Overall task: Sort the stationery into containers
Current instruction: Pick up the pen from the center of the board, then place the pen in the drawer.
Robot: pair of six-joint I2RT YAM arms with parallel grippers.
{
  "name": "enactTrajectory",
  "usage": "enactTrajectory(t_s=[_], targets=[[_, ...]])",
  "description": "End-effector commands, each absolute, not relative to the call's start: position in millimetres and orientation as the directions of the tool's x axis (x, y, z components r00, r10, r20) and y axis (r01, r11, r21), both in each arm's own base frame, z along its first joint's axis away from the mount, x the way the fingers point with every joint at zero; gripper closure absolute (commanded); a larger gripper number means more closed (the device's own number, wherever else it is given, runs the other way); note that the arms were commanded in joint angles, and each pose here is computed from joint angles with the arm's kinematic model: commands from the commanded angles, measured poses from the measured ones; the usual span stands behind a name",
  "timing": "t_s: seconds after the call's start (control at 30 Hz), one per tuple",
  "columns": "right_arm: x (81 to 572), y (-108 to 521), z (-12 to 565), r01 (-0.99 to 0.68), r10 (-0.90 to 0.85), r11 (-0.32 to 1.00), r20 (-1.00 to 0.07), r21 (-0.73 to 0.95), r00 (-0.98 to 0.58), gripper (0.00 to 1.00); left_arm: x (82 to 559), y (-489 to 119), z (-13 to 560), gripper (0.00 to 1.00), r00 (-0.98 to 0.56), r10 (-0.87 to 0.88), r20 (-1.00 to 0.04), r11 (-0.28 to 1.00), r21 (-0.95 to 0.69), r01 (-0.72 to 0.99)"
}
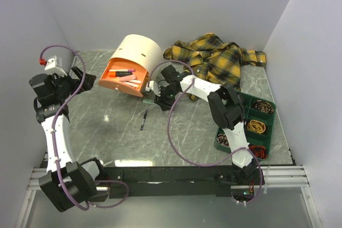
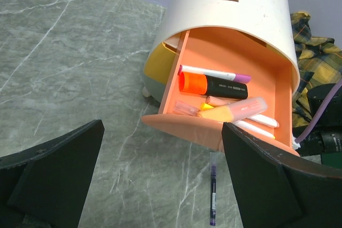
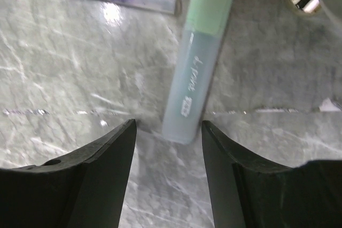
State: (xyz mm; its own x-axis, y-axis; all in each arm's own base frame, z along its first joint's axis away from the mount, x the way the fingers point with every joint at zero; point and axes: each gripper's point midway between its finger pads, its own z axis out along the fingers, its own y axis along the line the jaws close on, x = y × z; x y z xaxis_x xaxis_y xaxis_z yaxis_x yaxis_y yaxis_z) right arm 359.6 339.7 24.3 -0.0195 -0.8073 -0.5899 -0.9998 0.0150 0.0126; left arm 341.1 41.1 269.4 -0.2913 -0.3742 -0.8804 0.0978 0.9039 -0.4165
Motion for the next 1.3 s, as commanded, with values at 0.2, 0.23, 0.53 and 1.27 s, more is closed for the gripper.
enactTrajectory(t_s=[0.2, 0.23, 0.53, 1.27], targets=[[376.5, 359.1, 33.3, -0.996, -0.800, 0.072, -0.600, -0.057, -0.023, 0.44, 346.8, 44.6, 284.1, 0.01, -0.241, -0.366, -0.899, 0.909, -0.401, 0.115], [379.6, 359.4, 34.4, -0.995, -0.799, 0.082, -0.601, -0.062, -0.029, 0.45, 347.2, 45.0, 284.2, 0.01, -0.240, -0.368, -0.898, 0.908, -0.403, 0.115], [363.1, 354.5, 29.7, -0.999, -0.811, 0.051, -0.584, 0.006, -0.045, 0.82, 348.1, 44.2, 285.6, 0.01, -0.239, -0.370, -0.898, 0.906, -0.406, 0.122], [310.1, 317.7, 222.4, -0.968, -0.610, 0.171, -0.791, -0.185, 0.044, 0.97, 349.9, 38.1, 301.1, 0.01, -0.201, -0.409, -0.890, 0.887, -0.440, 0.140]])
